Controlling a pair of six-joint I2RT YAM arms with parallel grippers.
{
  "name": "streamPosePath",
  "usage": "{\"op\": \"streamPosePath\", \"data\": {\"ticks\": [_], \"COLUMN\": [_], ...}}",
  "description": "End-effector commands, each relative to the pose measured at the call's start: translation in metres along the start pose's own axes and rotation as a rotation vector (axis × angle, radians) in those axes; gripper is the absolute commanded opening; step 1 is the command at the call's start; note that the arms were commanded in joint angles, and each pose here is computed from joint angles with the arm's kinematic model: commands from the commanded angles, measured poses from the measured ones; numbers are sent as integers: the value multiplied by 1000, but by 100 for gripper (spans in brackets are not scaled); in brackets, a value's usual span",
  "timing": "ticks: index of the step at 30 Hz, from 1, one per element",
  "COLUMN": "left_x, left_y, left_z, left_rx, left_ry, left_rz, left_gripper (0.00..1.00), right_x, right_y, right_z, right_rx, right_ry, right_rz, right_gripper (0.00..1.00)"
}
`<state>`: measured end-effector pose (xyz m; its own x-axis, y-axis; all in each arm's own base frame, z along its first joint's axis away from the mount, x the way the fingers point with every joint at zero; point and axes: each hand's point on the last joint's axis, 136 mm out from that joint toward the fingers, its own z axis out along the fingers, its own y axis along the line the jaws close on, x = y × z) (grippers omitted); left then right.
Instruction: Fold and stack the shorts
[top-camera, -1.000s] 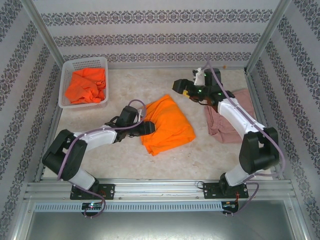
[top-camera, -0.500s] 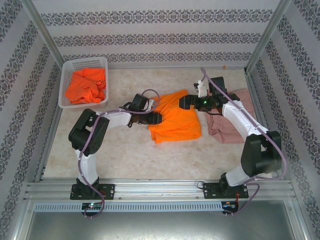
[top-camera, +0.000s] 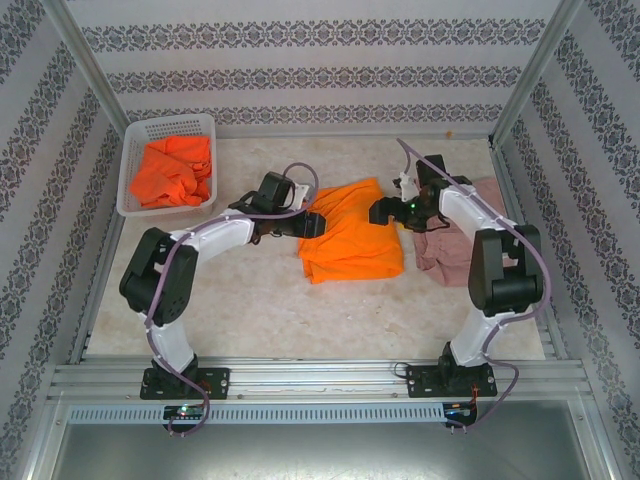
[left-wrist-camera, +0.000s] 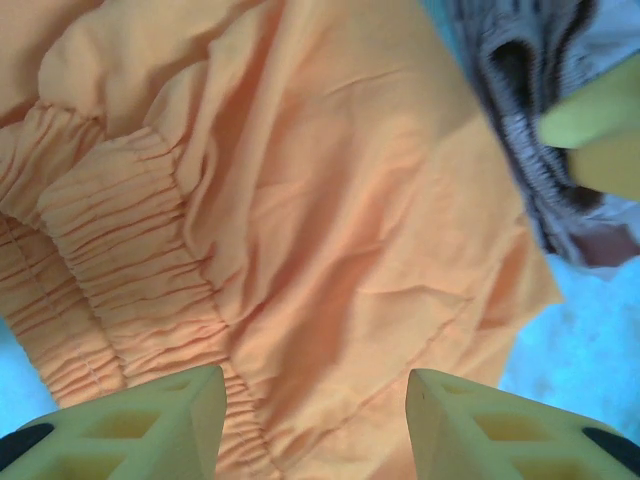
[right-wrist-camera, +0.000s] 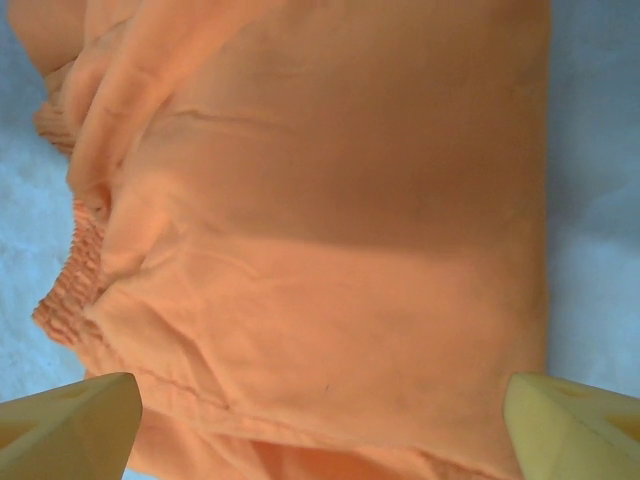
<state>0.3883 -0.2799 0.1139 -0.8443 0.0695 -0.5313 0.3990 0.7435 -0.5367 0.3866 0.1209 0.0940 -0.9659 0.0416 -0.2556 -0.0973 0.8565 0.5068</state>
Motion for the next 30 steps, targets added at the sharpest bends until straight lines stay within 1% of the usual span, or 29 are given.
{"op": "streamPosePath", "data": {"ticks": [1, 6, 10, 11, 13, 18, 22, 25, 30], "left_x": [14, 40, 58, 62, 67, 73, 75, 74, 65], "left_y": [7, 19, 31, 35, 37, 40, 40, 39, 29], "left_z": [5, 26, 36, 37, 38, 39, 40, 39, 36], "left_rx": [15, 18, -1, -9, -15, -10, -7, -3, 51], "left_ry": [19, 62, 89, 92, 98, 100, 99, 96, 60], "left_rz": [-68, -120, -159, -162, -164, -176, -184, -183, -186], "left_gripper": [51, 49, 47, 47, 46, 46, 46, 46, 46], "right_x": [-10, -19, -23, -23, -24, -22, -18, -13, -10], "right_y": [-12, -23, -27, -29, -32, -38, -40, -40, -36], "right_z": [4, 14, 21, 24, 28, 39, 46, 52, 56], "right_rx": [62, 93, 102, 103, 109, 111, 106, 95, 94], "right_ry": [10, 33, 49, 60, 74, 103, 122, 141, 150], "right_rz": [-15, -20, -22, -22, -19, -8, -1, 4, -4], "right_gripper": [92, 90, 86, 83, 77, 72, 65, 59, 39]}}
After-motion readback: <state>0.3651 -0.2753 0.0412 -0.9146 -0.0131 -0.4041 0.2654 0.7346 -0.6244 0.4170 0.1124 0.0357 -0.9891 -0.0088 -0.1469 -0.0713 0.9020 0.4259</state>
